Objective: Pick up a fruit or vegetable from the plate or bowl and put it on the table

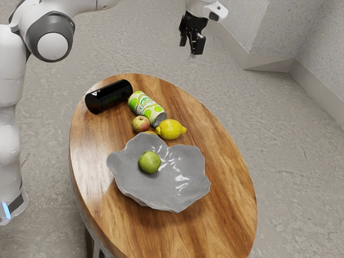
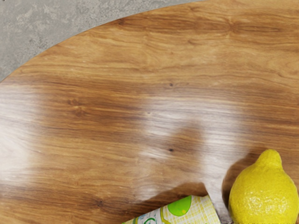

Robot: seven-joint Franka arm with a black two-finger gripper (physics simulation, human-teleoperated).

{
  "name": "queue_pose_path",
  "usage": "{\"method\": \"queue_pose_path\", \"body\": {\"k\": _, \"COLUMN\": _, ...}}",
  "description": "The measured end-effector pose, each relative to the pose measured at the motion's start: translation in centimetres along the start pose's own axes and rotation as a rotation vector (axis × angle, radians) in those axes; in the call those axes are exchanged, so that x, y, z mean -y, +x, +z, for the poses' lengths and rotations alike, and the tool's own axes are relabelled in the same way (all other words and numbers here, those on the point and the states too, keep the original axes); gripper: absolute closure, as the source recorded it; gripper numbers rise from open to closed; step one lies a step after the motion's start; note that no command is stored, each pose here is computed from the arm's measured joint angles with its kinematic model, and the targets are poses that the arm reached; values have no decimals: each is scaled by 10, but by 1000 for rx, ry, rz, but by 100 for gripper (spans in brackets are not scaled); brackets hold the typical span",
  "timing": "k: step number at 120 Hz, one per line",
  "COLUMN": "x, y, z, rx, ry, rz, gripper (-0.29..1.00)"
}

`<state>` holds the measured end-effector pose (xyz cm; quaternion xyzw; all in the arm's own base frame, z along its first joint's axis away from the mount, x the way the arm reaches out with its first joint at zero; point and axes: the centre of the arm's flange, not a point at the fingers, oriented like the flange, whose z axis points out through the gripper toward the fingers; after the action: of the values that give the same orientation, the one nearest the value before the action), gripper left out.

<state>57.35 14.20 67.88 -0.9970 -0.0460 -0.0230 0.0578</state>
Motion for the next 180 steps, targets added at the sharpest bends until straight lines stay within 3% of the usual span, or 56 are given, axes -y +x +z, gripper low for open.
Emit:
{"method": "queue_pose_path", "body": {"k": 34, "x": 9, "y": -3, "z": -2, "rx": -5, "ry": -19, "rz": 8, "gripper": 0}}
{"method": "queue_pose_path", "body": {"k": 53, "x": -12, "y": -59, "z": -134, "rx": -252, "ry": 1, "rz": 13, "gripper": 0}}
{"method": "queue_pose_path", "body": {"k": 58, "x": -35, "y": -59, "z": -140, "rx": -259, "ry": 18, "rz": 41, "gripper": 0}}
{"method": "queue_pose_path", "body": {"k": 65, "x": -83, "y": -41, "z": -93, "rx": -151, "ry": 72, "rz": 96, "gripper": 0}}
{"method": "queue_pose_path", "body": {"k": 73, "x": -169, "y": -34, "z": -60, "rx": -89, "ry": 115, "rz": 217, "gripper": 0}}
{"method": "queue_pose_path", "body": {"k": 84, "x": -332, "y": -62, "z": -41, "rx": -96, "ry": 158, "rz": 465, "gripper": 0}}
{"method": "queue_pose_path", "body": {"k": 92, "x": -386, "y": -81, "z": -34, "rx": -113, "ry": 174, "rz": 533, "gripper": 0}}
{"method": "queue_pose_path", "body": {"k": 112, "x": -360, "y": -44, "z": 10, "rx": -55, "ry": 192, "rz": 411, "gripper": 0}}
{"method": "queue_pose_path", "body": {"k": 137, "x": -369, "y": -48, "z": 11, "rx": -43, "ry": 113, "rz": 359, "gripper": 0}}
{"method": "queue_pose_path", "body": {"k": 156, "x": -379, "y": -55, "z": 17, "rx": 3, "ry": 19, "rz": 328, "gripper": 0}}
{"method": "queue_pose_path", "body": {"k": 169, "x": -361, "y": -95, "z": 33, "rx": 110, "ry": 29, "rz": 332, "gripper": 0}}
{"method": "queue_pose_path", "body": {"k": 180, "x": -324, "y": -186, "z": 51, "rx": 189, "ry": 49, "rz": 365, "gripper": 0}}
